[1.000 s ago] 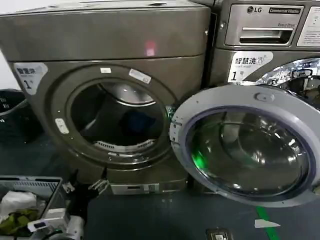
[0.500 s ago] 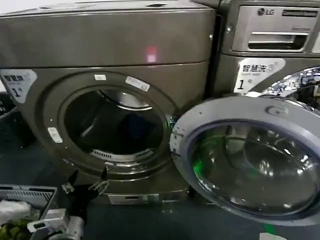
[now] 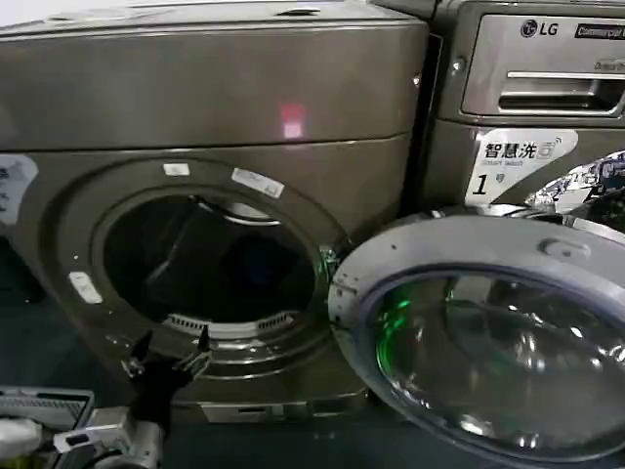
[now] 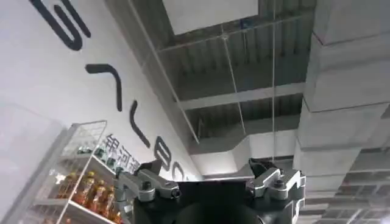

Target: Grasp the clothes from the dryer.

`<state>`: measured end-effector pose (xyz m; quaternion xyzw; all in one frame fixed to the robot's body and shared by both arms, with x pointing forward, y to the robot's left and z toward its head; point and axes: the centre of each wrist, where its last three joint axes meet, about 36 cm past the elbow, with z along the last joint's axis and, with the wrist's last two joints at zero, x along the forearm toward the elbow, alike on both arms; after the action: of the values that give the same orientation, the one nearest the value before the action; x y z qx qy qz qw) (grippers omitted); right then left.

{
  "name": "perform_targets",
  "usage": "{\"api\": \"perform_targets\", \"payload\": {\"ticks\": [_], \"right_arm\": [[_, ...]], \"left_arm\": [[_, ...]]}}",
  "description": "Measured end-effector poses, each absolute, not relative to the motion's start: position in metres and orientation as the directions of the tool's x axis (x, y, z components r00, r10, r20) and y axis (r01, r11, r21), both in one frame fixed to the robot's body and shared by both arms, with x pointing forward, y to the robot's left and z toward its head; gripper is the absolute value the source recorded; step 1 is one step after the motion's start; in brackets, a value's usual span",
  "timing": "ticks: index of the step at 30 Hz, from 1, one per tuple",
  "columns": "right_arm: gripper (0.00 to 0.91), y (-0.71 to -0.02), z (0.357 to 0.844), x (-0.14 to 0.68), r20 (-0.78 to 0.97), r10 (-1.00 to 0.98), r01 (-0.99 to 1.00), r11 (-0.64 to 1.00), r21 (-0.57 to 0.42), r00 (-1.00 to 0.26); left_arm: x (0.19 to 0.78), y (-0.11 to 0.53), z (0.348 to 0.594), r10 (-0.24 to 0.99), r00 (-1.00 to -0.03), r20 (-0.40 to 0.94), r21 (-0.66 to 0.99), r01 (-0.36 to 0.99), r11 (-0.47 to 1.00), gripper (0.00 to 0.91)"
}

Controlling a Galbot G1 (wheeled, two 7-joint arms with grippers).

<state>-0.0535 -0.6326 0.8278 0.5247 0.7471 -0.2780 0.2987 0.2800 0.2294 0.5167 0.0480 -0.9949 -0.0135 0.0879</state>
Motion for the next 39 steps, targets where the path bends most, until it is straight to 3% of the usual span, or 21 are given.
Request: {"api": "perform_targets", "payload": {"ticks": [24,39], "right_arm": [[0.907,-0.625,0.834,-0.058,-0.725,0.636,0.959,0.256,-0.122,-0.262],[0.907,-0.614,0.847,-0.073,-0.732,0.634,0.967,0.201,-0.157,-0.251]], "left_arm": [[0.297,0.229,0.510,-0.045,-0.989,0.139,0.037,-0.041,0.998,0.907],[0.433,0.235,0.481,0.018,-0.999,0.047,0.016,0.018,1.000,0.907]]}}
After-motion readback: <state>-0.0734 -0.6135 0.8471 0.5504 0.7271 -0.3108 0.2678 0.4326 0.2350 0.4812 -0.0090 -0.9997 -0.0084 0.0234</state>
